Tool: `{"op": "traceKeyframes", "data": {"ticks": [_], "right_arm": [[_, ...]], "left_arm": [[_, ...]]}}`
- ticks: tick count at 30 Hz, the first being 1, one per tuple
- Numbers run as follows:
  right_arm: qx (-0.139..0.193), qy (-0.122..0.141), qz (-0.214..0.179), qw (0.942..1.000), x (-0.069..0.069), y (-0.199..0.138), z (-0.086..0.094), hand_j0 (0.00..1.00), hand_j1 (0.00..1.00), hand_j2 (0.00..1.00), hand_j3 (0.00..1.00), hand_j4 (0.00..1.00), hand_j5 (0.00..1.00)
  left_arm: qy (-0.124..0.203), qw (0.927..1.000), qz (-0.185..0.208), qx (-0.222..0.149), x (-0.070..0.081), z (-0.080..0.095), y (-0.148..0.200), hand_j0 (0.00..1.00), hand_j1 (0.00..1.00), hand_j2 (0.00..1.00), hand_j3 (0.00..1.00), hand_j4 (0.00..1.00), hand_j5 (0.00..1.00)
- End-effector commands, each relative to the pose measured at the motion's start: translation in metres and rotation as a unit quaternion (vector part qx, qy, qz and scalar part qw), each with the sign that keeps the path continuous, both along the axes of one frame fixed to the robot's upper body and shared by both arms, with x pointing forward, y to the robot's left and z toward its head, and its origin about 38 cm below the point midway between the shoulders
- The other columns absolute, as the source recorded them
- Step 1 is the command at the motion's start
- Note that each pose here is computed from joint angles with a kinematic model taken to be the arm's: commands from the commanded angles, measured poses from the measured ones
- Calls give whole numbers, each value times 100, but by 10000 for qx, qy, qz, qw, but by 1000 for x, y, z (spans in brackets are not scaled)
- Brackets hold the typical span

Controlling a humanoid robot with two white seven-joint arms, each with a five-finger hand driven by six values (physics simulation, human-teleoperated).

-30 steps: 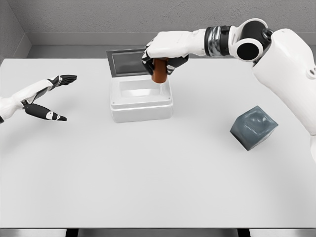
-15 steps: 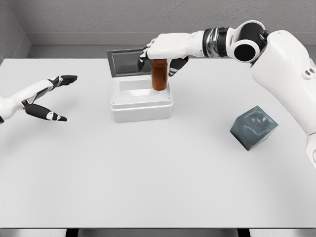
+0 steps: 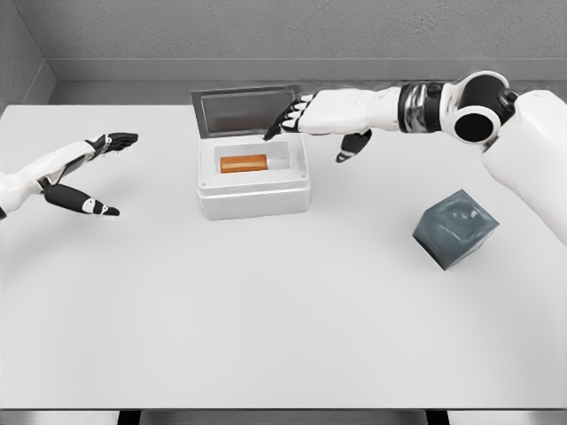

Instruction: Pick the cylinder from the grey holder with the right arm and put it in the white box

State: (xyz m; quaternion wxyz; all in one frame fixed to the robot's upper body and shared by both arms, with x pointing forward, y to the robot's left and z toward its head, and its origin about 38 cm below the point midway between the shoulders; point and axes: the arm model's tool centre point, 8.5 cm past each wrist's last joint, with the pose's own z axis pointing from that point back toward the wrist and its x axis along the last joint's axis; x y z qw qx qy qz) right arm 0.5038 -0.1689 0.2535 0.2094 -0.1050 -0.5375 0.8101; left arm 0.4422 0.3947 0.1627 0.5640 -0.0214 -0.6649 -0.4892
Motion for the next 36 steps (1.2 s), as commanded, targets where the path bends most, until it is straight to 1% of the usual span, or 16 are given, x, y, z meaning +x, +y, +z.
{"op": "traceKeyframes", "data": {"ticks": [1,2,4,5,6,7,9,10,12,14,21,22,25,31,32,36], "right_arm": [[69,-295,-573,9979,5,-61,30,100,100,100,100,100,100],[118,-281,-816,9962,4,-83,29,100,100,100,100,100,100],[54,-146,-1234,9922,3,-122,20,100,100,100,100,100,100],[247,-116,-1535,9878,4,-143,19,100,100,100,100,100,100],[362,-120,-1668,9853,3,-153,19,100,100,100,100,100,100],[336,-93,-1714,9846,1,-158,16,100,100,100,100,100,100],[279,31,-1726,9846,-2,-158,1,100,100,100,100,100,100],[300,40,-1717,9847,-2,-157,1,100,100,100,100,100,100],[303,48,-1701,9849,-3,-156,-1,100,100,100,100,100,100],[292,82,-1701,9850,-3,-156,-4,100,100,100,100,100,100],[264,108,-1720,9847,-6,-159,-7,100,100,100,100,100,100],[261,154,-1720,9846,-7,-159,-11,100,100,100,100,100,100],[228,322,-1714,9844,-13,-159,-29,100,100,100,100,100,100],[206,371,-1723,9841,-14,-159,-33,100,100,100,100,100,100],[191,414,-1728,9839,-16,-160,-38,100,100,100,100,100,100],[192,375,-1730,9840,-14,-160,-34,100,100,100,100,100,100]], "left_arm": [[-24,10000,10,-76,2,3,-2,100,100,100,100,100,100],[-67,9997,-2,-228,6,12,-3,100,100,100,100,100,100],[-202,9985,-320,-401,20,30,-24,100,100,100,100,100,100],[-179,9980,-440,-427,31,39,-37,100,100,100,100,100,100],[-41,9980,-442,-440,35,38,-45,100,100,100,100,100,100],[52,9977,-459,-504,40,36,-57,100,100,100,100,100,100],[226,9970,-417,-614,55,39,-79,100,100,100,100,100,100],[308,9965,-396,-665,60,37,-88,100,100,100,100,100,100],[355,9959,-226,-800,70,33,-89,100,100,100,100,100,100],[517,9945,-124,-901,77,29,-88,100,100,100,100,100,100],[555,9933,1,-1010,83,35,-87,100,100,100,100,100,100],[545,9932,-19,-1031,83,36,-89,100,100,100,100,100,100],[591,9919,-313,-1078,83,39,-104,100,100,100,100,100,100],[516,9909,-424,-1166,83,45,-112,100,100,100,100,100,100],[498,9907,-460,-1176,82,46,-114,100,100,100,100,100,100],[369,9890,-685,-1261,76,56,-122,100,100,100,100,100,100]]}}
